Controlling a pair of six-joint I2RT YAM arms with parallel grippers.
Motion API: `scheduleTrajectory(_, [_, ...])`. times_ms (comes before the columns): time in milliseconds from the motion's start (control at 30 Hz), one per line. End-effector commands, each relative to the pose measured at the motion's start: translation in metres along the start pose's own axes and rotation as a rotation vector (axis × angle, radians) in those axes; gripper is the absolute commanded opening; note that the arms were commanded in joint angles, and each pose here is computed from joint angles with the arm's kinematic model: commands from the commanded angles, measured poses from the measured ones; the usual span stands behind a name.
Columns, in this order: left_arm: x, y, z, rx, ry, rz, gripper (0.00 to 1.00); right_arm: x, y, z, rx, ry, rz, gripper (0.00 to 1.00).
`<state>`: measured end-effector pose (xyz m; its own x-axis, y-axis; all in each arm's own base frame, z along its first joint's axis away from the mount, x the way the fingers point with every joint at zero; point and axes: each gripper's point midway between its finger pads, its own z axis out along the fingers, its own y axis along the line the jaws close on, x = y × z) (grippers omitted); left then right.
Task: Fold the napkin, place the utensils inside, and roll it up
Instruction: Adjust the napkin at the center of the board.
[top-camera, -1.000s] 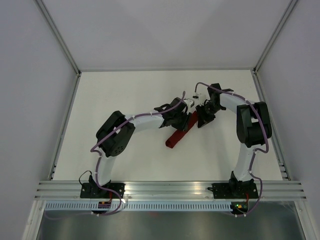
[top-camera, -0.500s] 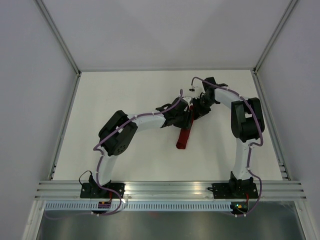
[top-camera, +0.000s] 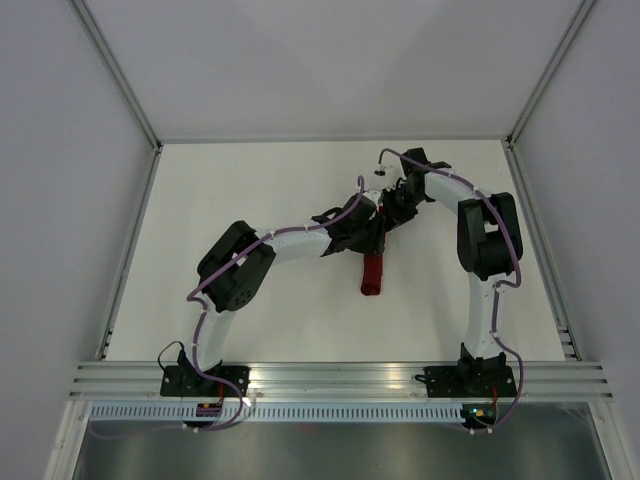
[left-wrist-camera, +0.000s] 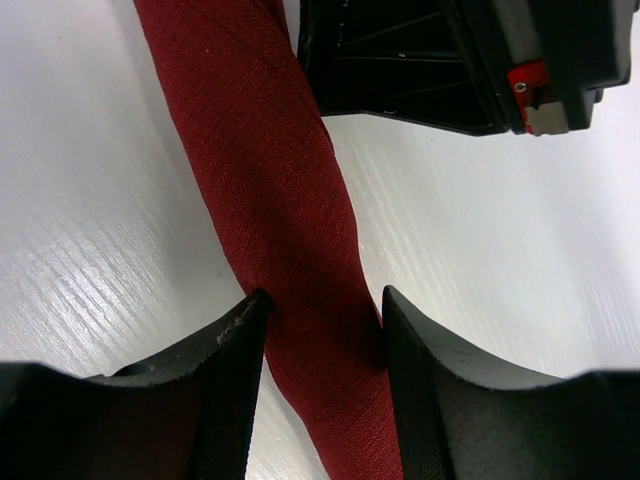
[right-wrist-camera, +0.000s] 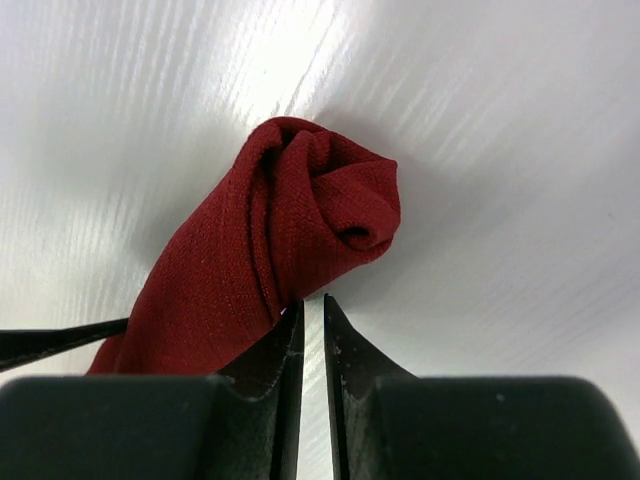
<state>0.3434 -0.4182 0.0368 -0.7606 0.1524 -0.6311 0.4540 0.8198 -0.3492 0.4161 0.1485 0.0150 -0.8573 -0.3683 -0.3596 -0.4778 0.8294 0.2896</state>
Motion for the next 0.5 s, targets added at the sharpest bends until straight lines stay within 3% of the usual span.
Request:
scheduleTrajectory(0, [-0.024, -0.011, -0.006, 0.018, -0.069, -0.051, 0.55, -0.009, -0.002, 0.008, 0.037, -0.001, 0.003, 0.18])
scheduleTrajectory(467, [-0.040, -0.001, -0.017, -0.020, -0.109, -0.052, 0.60, -0.013, -0.003, 0.014, 0.095, -0.003, -0.002, 0.17])
